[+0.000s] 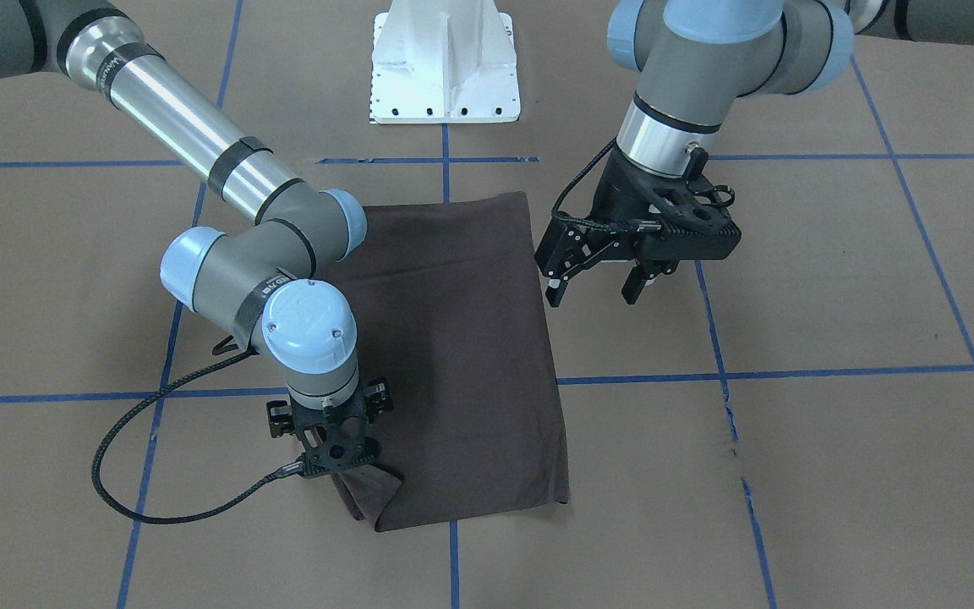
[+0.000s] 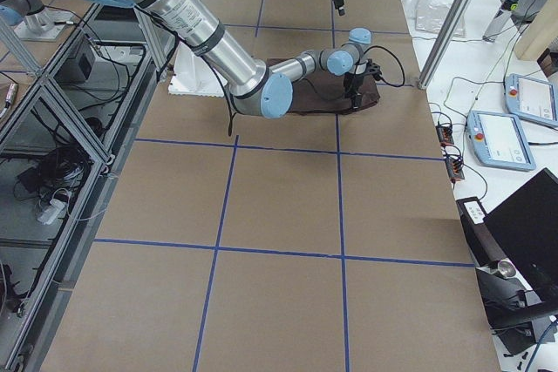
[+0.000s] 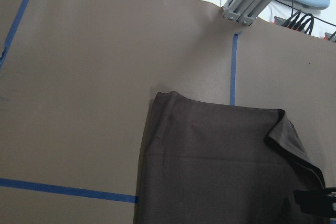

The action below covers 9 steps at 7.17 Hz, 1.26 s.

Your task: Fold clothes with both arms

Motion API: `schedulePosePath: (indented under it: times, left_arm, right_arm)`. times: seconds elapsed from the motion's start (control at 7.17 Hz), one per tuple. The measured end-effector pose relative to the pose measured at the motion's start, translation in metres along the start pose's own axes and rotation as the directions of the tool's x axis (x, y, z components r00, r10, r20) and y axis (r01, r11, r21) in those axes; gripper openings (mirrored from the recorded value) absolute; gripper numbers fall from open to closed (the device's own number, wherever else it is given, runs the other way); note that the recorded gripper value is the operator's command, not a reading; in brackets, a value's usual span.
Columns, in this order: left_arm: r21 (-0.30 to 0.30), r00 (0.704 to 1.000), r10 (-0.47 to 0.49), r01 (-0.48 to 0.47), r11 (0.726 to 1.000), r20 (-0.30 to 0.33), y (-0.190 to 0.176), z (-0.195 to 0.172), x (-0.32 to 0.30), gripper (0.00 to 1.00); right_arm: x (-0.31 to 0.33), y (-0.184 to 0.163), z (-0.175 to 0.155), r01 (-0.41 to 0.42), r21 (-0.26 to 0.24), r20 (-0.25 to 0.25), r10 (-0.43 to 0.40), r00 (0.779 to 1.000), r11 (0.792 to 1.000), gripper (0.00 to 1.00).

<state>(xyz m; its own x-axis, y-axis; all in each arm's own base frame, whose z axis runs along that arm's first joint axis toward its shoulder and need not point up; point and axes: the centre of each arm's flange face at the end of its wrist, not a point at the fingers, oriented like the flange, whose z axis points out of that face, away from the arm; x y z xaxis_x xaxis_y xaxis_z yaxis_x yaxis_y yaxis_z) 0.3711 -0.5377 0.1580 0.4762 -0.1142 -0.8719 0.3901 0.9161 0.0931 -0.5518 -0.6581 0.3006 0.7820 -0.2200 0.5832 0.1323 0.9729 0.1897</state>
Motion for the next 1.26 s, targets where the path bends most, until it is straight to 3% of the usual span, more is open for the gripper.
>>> schedulePosePath:
  times: [0.42, 0.98, 1.26]
  left_arm:
    - [0.002, 1.000, -0.002, 0.002, 1.000, -0.008, 0.001, -0.005, 0.001, 1.00]
    - [0.003, 1.000, -0.007, 0.007, 1.000, -0.012, 0.002, -0.008, 0.002, 1.00]
    - [-0.006, 1.000, -0.015, 0.015, 1.000, -0.010, 0.004, -0.006, 0.001, 1.00]
  right_arm:
    - [0.022, -0.018, 0.005, -0.021, 0.021, -0.017, 0.021, 1.000, 1.000, 1.00]
    - [0.105, -0.056, 0.003, -0.096, 0.082, -0.065, 0.102, 0.993, 0.992, 1.00]
    - [0.102, -0.069, -0.023, -0.103, 0.106, -0.030, 0.106, 0.994, 0.989, 1.00]
